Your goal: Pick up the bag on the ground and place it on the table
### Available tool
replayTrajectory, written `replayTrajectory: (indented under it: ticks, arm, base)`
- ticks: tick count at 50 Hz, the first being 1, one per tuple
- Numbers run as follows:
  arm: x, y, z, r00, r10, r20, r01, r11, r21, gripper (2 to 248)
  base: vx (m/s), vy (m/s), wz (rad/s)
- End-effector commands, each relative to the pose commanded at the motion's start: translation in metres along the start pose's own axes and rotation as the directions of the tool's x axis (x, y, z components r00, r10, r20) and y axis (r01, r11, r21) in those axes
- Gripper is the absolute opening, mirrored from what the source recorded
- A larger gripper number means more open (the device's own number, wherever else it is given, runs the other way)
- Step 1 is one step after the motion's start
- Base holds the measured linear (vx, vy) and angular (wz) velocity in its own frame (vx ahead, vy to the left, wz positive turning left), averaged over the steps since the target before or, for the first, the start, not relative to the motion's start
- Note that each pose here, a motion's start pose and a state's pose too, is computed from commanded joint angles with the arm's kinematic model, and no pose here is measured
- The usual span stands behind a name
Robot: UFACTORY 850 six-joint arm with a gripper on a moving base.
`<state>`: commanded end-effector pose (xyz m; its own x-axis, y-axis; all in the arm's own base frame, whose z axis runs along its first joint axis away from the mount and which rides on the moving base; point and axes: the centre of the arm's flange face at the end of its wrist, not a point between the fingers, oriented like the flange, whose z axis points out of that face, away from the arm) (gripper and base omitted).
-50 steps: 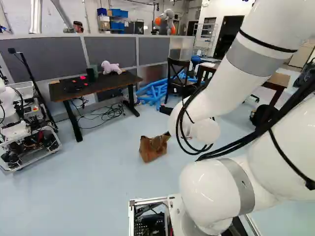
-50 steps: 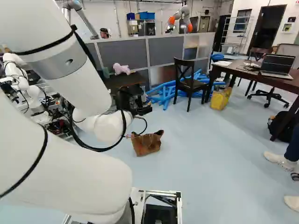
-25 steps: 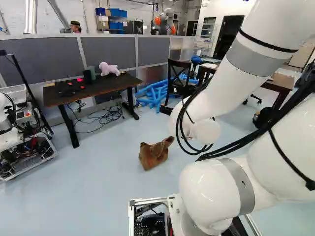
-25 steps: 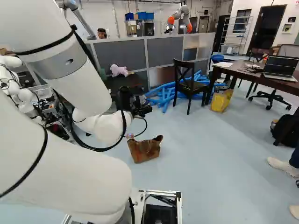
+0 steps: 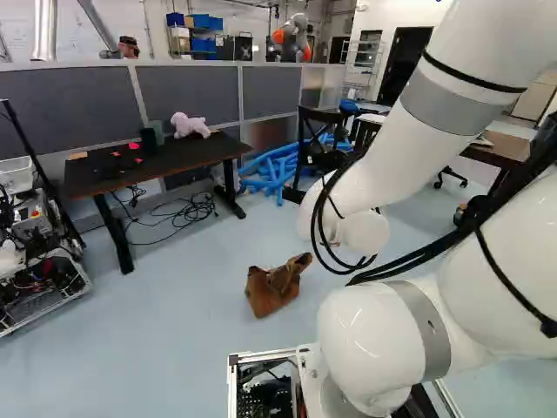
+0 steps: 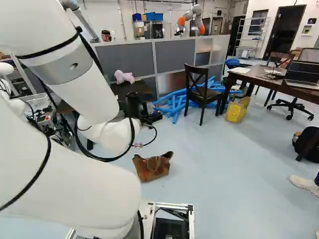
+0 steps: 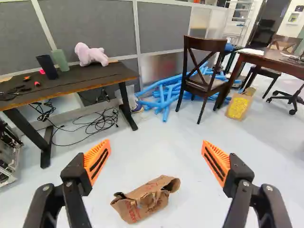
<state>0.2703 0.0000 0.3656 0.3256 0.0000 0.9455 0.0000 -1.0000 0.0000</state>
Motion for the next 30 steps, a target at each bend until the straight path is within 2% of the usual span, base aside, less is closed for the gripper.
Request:
replayTrajectory:
  ticks: [30]
  arm:
    - [0.0025,0.0,0.0049,1.0,0.0,0.003,0.0,1.0,0.0,247]
  base:
    - [0.154,0.002,-0.01]
